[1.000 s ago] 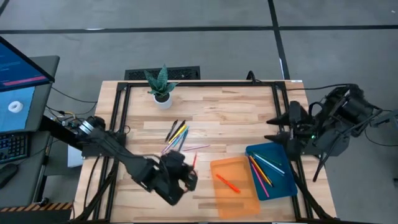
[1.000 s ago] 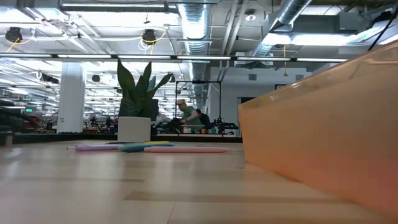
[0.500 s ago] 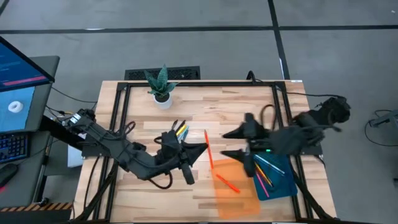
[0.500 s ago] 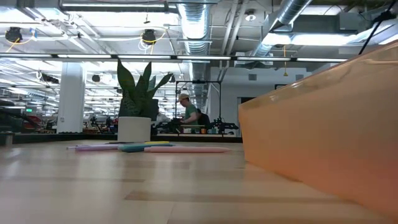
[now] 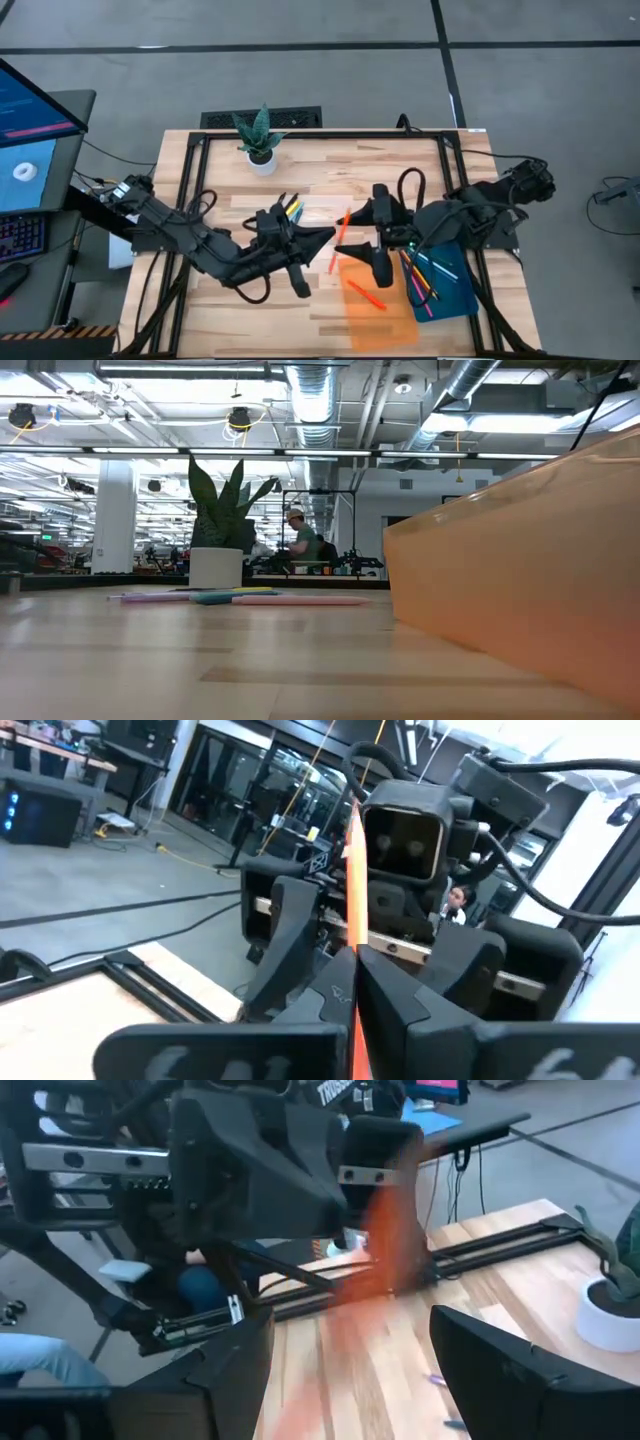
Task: Sort pens & pencils
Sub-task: Put the orange pencil into the blue bin
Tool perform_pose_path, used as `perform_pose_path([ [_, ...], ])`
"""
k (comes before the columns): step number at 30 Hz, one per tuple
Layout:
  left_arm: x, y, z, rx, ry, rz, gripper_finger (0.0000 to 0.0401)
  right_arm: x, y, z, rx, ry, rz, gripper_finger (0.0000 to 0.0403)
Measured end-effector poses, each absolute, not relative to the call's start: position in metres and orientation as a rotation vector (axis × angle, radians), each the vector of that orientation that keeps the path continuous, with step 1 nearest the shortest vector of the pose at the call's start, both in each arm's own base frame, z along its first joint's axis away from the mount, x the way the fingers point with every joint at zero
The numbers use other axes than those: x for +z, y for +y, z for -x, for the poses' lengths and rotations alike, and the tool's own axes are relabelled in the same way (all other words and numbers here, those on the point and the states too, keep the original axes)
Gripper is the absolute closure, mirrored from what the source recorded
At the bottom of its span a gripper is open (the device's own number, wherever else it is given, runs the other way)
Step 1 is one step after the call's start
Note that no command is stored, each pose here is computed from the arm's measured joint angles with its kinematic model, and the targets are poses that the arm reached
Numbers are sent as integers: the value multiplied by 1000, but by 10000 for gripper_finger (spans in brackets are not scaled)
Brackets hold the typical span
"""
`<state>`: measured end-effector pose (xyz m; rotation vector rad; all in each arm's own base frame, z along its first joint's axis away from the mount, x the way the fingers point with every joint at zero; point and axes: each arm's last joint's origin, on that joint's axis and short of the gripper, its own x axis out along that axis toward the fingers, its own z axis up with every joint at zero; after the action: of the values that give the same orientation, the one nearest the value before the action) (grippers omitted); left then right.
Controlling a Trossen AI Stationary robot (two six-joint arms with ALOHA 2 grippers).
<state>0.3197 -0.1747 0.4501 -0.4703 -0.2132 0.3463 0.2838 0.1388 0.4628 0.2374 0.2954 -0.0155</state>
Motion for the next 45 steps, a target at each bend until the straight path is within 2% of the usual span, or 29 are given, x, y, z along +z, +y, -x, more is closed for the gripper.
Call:
perform_pose_path([
  [8,449,-163,-327,343,-209,466,401,470,135,-283,-4,242,-219,113],
  [12,440,-160,-326,368,-112,419,401,460,130,-278,-32,356,-178,113],
  [17,417,-158,-320,403,80,468,399,459,122,-242,-83,495,-201,113],
  [21,398,-158,-317,388,238,498,366,460,113,-214,-160,566,-238,113],
  [29,383,-148,-314,454,372,477,243,458,92,-157,-323,690,-387,113],
  [32,375,-138,-323,471,407,481,213,451,92,-146,-389,758,-408,113],
  [36,356,-130,-341,452,480,485,204,435,107,-152,-359,772,-414,113],
  [38,346,-130,-347,436,533,484,205,415,113,-154,-398,875,-402,113],
  [42,338,-136,-370,248,537,423,213,372,128,-163,-510,996,-377,113],
  [45,317,-142,-393,111,570,396,215,363,136,-158,-491,984,-442,113],
])
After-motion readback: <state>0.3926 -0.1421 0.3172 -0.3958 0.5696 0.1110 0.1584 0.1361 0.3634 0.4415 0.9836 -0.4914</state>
